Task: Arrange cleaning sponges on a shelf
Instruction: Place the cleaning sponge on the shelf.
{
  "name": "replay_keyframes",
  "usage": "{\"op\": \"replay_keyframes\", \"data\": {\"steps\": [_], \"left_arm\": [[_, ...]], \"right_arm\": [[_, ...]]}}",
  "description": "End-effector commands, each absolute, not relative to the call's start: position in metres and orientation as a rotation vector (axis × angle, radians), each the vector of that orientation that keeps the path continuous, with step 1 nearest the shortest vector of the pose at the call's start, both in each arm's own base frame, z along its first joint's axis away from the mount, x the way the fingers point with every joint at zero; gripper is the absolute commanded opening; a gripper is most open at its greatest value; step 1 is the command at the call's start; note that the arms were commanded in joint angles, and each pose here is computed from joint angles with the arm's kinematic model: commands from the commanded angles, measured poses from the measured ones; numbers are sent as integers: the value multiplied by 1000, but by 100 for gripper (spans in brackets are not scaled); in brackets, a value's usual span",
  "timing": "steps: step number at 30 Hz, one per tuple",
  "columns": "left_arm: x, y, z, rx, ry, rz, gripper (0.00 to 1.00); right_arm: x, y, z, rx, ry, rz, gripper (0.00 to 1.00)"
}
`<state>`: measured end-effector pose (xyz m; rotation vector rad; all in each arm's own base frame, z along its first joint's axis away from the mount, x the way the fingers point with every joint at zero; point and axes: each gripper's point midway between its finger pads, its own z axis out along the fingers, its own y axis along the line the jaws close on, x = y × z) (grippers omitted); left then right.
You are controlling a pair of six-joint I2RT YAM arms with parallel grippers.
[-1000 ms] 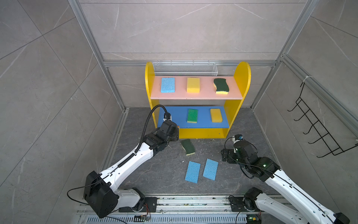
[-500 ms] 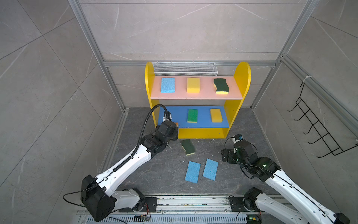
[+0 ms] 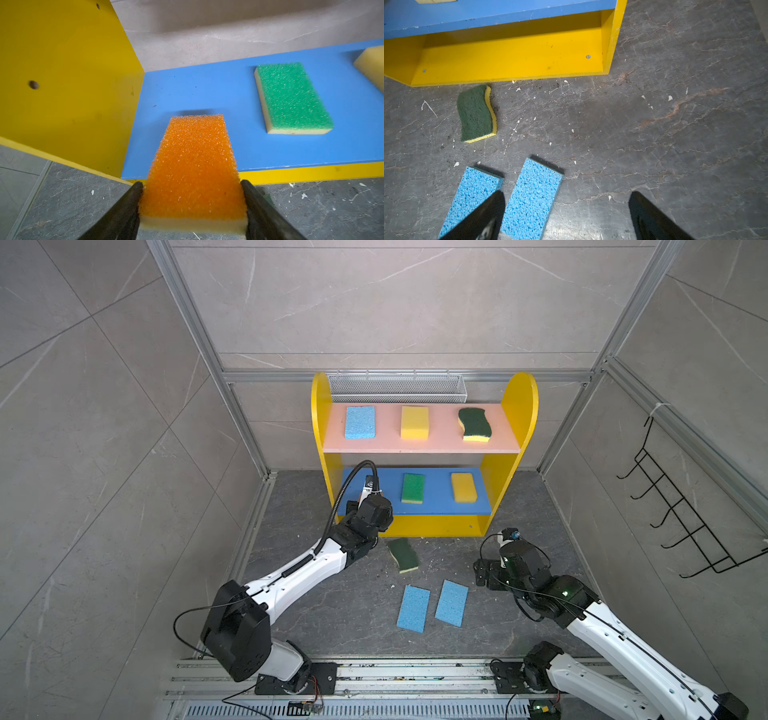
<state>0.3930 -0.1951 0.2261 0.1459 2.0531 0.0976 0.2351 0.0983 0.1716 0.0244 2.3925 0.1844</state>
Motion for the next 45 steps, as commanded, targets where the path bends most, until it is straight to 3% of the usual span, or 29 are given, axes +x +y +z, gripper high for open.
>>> {"op": "replay_keyframes", "data": {"steps": [1, 8, 25, 45], "left_arm": [[413, -183, 239, 77, 2000, 125, 74], [435, -166, 210, 23, 2070, 107, 74], [477, -171, 191, -5, 2113, 90, 75], [464, -168, 207, -37, 2105, 38, 89]], "right_arm": [[235, 97, 168, -1, 2391, 163, 95], [236, 97, 165, -8, 2400, 148, 95], [241, 100, 162, -5, 2418, 136, 95], [239, 99, 167, 0, 2413, 143, 95]]}}
